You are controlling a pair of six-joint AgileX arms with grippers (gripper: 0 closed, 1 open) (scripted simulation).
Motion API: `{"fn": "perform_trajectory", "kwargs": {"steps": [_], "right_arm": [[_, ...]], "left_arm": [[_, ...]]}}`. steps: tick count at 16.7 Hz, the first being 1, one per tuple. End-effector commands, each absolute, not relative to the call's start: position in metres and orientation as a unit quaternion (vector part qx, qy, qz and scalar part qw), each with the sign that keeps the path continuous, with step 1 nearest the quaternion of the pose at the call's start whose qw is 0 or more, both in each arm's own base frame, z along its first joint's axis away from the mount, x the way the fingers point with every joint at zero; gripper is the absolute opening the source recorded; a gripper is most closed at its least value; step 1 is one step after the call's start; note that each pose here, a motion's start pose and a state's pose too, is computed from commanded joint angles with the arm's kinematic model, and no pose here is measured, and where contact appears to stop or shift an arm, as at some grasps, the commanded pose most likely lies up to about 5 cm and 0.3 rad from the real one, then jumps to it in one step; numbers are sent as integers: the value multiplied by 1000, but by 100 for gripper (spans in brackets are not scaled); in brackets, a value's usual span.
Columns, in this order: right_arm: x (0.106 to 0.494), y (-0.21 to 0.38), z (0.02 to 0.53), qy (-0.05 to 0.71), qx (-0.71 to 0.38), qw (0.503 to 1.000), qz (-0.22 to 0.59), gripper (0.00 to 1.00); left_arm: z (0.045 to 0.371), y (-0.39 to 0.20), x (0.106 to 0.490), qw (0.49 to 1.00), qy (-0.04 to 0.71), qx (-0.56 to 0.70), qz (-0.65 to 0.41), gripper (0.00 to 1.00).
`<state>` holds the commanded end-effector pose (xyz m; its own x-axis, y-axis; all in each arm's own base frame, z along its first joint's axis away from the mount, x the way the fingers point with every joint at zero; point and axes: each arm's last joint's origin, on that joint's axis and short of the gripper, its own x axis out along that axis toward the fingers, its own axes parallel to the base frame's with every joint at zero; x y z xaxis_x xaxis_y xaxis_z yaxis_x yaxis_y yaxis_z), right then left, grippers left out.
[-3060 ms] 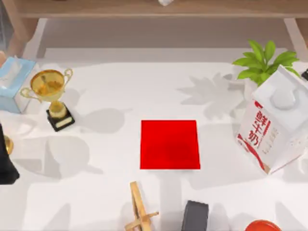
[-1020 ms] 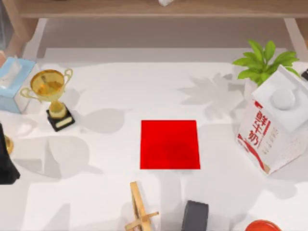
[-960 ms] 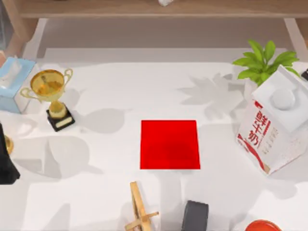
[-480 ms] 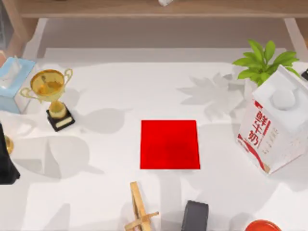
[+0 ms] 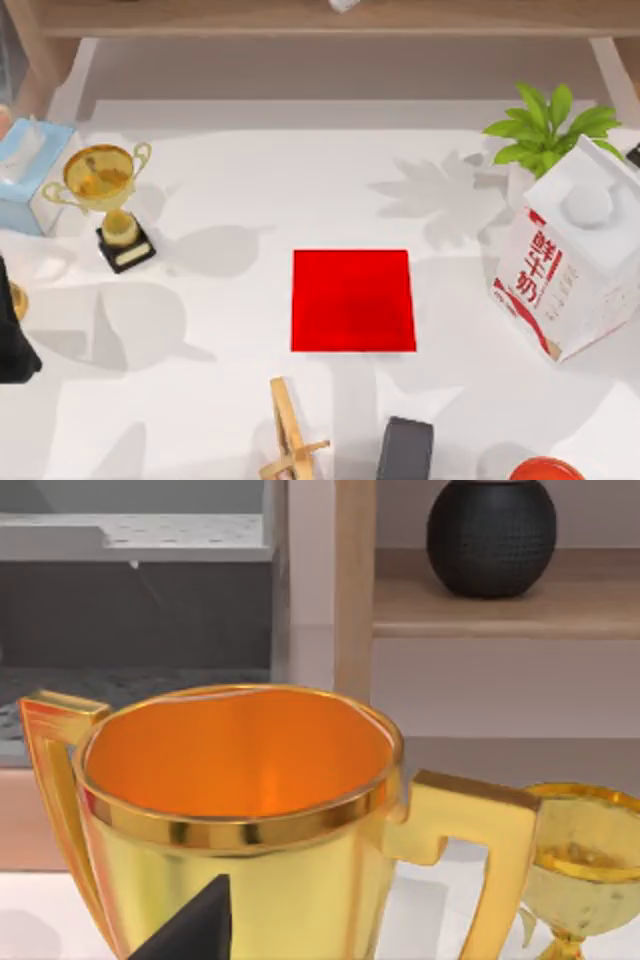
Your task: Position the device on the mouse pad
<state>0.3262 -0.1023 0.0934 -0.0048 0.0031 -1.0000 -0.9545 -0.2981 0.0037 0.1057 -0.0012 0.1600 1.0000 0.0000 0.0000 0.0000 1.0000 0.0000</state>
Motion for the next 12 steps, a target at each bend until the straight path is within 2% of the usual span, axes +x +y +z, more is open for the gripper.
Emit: {"fn": "perform_trajectory", "kwargs": {"steps": [2, 12], "right_arm": [[326, -102, 93, 419, -568, 419, 572, 100], [326, -102, 93, 419, -568, 419, 572, 25]], "left_arm": [[160, -1, 106, 1000, 0, 0, 0, 100], [160, -1, 106, 1000, 0, 0, 0, 100]]}}
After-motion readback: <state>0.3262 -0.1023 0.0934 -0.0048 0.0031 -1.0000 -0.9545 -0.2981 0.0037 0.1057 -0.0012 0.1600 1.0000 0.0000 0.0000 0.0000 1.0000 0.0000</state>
